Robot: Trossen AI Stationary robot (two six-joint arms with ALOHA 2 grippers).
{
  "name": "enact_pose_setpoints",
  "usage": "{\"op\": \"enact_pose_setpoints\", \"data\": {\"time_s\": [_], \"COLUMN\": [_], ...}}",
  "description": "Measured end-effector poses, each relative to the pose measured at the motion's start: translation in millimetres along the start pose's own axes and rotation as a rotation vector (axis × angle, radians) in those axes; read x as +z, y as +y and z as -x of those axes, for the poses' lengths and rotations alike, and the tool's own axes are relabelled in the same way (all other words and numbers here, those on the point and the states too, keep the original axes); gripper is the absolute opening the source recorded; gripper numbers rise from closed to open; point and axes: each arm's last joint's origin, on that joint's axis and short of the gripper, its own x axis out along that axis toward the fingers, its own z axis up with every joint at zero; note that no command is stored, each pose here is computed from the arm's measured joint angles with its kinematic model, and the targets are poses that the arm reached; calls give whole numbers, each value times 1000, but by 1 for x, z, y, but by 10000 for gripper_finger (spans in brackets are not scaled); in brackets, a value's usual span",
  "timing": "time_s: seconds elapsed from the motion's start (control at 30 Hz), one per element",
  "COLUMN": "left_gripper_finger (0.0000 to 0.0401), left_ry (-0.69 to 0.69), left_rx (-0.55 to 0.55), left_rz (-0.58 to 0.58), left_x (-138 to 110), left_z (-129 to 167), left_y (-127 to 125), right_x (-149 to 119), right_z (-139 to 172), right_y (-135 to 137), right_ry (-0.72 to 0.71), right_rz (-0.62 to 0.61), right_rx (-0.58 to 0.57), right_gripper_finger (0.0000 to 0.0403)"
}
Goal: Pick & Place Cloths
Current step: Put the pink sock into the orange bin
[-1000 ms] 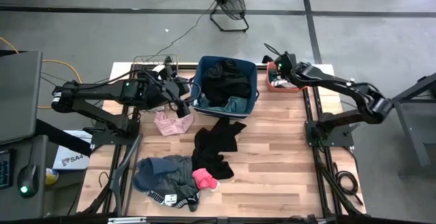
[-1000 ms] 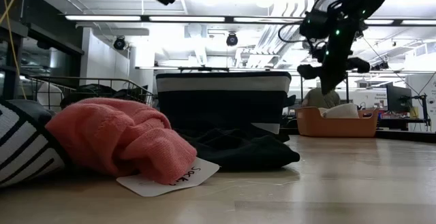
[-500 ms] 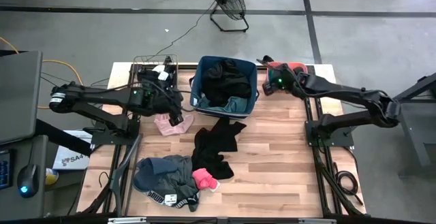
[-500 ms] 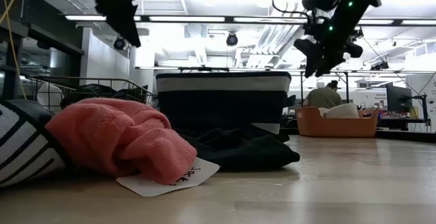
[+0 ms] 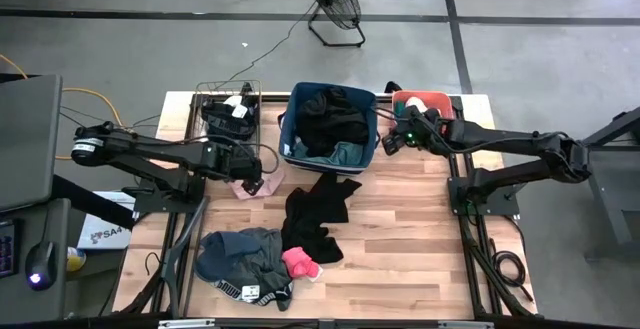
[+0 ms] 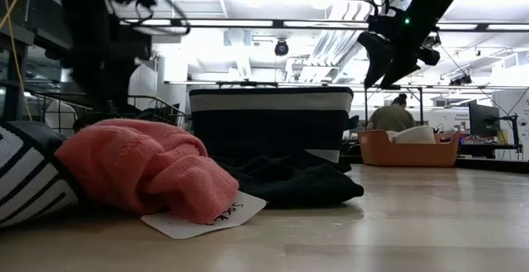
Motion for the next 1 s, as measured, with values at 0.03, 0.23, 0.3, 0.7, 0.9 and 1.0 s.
{"op": "enact_pose_setpoints", "data": {"time_s": [0.03, 0.23, 0.3, 0.7, 0.9, 1.0], "left_gripper_finger": [293, 293, 293, 293, 293, 293], "left_ry": [16, 90, 94, -29, -77, -103], "left_rx": [10, 53, 55, 44, 47, 34], "left_rz": [20, 96, 108, 235, 312, 333], "left_x": [-4, -23, -29, -75, -93, -96], "left_z": [-4, -21, -22, -22, -36, -44], "left_y": [2, 8, 7, -3, 4, 7], "right_x": [-1, -4, -5, -8, -10, -10], "right_z": [1, 5, 6, 10, 12, 12], "right_y": [1, 6, 7, 13, 15, 15], "right_ry": [-5, -22, -27, -35, -41, -47], "right_rz": [-2, 14, 20, 20, 30, 33], "right_rx": [-5, -17, -18, -2, 2, -2], "right_gripper_finger": [217, 217, 217, 217, 217, 217]}}
